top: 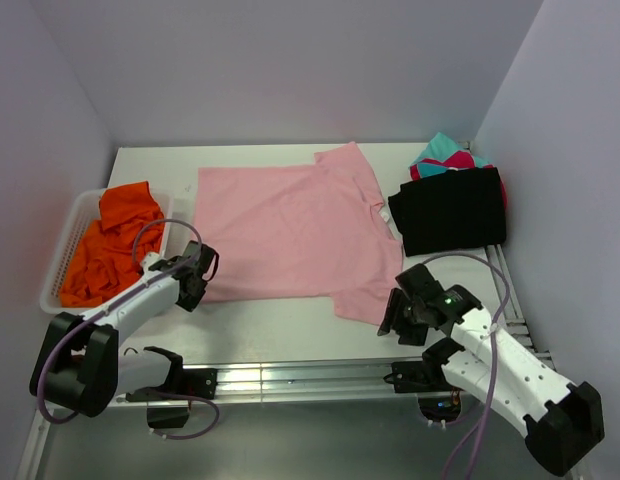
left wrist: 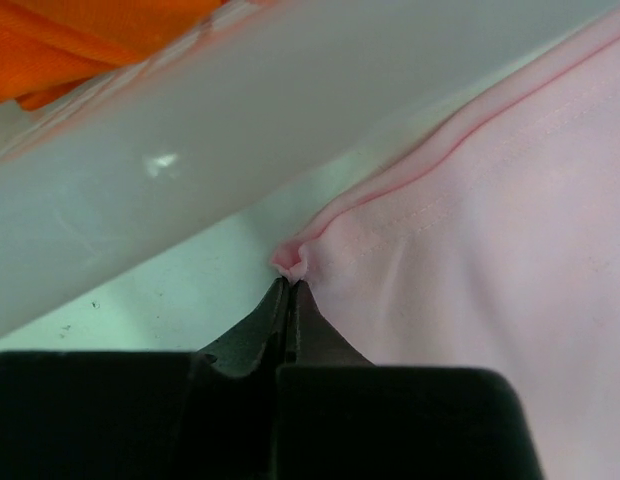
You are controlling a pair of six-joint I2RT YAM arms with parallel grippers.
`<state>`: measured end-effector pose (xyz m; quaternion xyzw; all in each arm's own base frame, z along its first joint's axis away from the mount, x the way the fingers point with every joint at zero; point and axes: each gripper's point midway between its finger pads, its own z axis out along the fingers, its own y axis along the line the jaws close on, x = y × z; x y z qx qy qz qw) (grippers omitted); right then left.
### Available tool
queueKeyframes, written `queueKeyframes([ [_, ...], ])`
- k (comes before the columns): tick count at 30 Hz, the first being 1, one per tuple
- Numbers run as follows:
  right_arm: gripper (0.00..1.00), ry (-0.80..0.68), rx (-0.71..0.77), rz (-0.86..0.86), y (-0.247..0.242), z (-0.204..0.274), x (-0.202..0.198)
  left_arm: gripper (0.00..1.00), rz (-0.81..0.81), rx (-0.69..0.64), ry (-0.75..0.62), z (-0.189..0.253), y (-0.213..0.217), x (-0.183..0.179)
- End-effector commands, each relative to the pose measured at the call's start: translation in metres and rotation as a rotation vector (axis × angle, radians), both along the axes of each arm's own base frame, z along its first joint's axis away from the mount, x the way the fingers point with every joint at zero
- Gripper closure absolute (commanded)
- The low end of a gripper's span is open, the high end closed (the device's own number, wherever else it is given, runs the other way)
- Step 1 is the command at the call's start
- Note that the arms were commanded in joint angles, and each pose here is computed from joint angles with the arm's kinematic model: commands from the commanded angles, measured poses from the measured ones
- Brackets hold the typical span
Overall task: Fold and stack the t-shirts
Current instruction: Grap the side of the flattened tshirt closest away from the robot with both arms
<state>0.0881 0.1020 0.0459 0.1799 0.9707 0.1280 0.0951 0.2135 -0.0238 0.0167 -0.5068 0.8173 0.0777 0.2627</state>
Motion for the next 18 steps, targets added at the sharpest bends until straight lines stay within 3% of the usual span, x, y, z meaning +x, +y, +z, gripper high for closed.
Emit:
queueKeyframes([
  [1,0.37,-0.084,0.061,-0.008,0.018,-0.003,0.028,1.00,-0.033,-0.014,-0.031,0.013,-0.005,0.011],
  [11,0.39,-0.107,-0.008,-0.024,0.021,-0.021,0.058,1.00,-0.081,-0.009,-0.055,0.026,-0.001,0.004],
  [18,0.40,-0.092,-0.080,-0.047,0.008,-0.029,0.057,1.00,-0.076,0.009,-0.052,0.029,0.012,0.002],
])
